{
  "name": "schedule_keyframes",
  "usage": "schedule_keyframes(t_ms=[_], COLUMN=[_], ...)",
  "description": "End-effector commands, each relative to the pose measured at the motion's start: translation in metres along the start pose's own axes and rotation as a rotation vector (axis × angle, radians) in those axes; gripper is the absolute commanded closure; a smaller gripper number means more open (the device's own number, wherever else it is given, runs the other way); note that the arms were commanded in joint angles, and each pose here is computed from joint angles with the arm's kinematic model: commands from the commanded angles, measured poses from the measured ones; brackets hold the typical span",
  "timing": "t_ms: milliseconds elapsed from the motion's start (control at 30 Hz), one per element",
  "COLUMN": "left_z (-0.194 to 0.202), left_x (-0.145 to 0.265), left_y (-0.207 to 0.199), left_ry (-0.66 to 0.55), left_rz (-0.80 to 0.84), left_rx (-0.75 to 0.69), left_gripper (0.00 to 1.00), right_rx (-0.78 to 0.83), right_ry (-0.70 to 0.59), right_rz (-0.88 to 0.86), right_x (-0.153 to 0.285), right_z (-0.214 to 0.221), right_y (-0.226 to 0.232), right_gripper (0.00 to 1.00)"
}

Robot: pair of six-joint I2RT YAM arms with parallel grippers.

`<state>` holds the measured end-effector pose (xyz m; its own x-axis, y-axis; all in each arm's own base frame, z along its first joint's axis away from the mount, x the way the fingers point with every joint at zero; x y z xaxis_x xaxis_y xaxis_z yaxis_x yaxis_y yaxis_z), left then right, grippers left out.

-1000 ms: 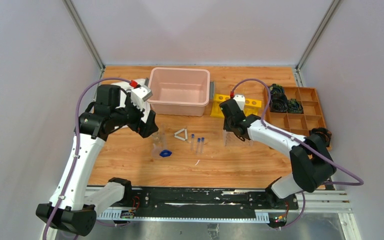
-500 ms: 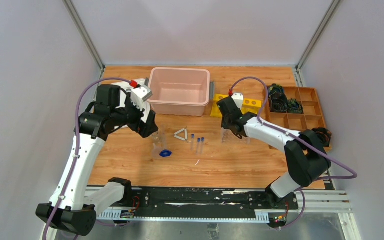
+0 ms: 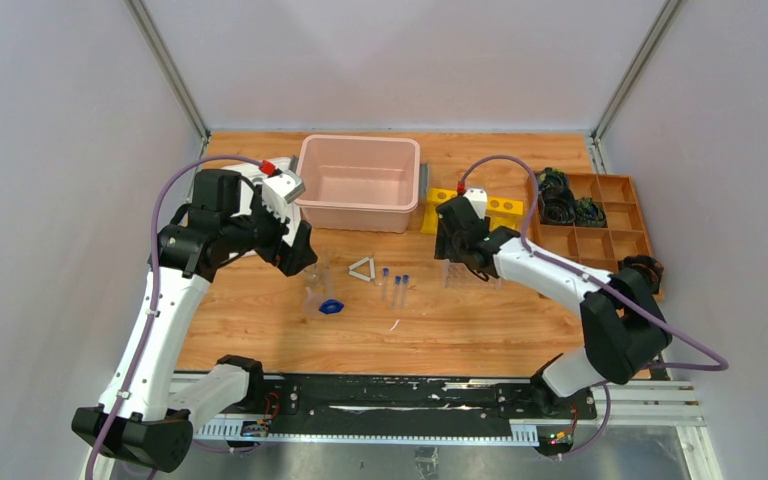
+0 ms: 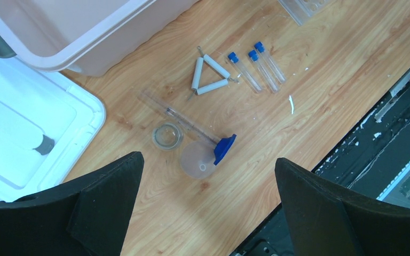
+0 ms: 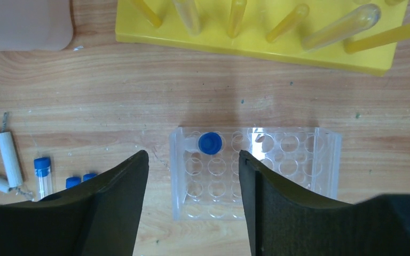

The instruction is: Organize the chemistry lab equipment

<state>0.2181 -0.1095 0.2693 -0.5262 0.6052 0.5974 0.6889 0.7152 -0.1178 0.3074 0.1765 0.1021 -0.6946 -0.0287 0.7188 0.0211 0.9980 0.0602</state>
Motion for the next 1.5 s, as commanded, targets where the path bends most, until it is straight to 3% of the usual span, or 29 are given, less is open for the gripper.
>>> schedule_keyframes(t_ms=[0,133,333,800,1167,1467], left_z=[-0.005,-0.006,-0.008,-0.008,-0.007,-0.007], left_x=[0.001,0.000,0.002,0.003,0.001,0.001], left_y=[-0.003,-0.003,-0.003,-0.002,-0.001,-0.001], left_ry=[-0.021,-0.020,-0.028,-0.028,-0.021,-0.021], left_rz=[0.015,0.018,0.014,0.006,0.008,0.007], left_rx=[-0.006,0.002,-0.003,-0.012,-0.013,-0.009], left_gripper=[0.00,0.00,0.00,0.00,0.00,0.00], right_rx=[-0.011,-0.015,0.036,0.024,0.055,0.073], right_ry=[-0.094,-0.127,-0.029,0.106,0.061,0.045], right_rz=[-0.055,-0.072,-0.051,-0.052,-0.173,-0.218], right_x=[0.037,0.050,0.030,-0.014,-0.011,-0.006], right_z=[-0.034,-0.049,-0.033,-0.005,-0.013,-0.010], right_y=[0.006,0.008,0.005,-0.002,0.013,0.015], right_gripper=[0.33,0.39,0.24,0.24,0.28,0.38])
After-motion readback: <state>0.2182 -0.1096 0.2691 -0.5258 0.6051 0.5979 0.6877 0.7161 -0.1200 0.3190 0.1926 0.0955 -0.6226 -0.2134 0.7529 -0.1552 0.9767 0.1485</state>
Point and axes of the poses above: each gripper's point midway between its finger pads, its own x axis back along the fingers, its own y axis along the line the jaws close on, z = x × y, the point moved 2 cm from there along x, back along the fingers, and after that the axes turned 1 degree about x, right-handed, at the moved point
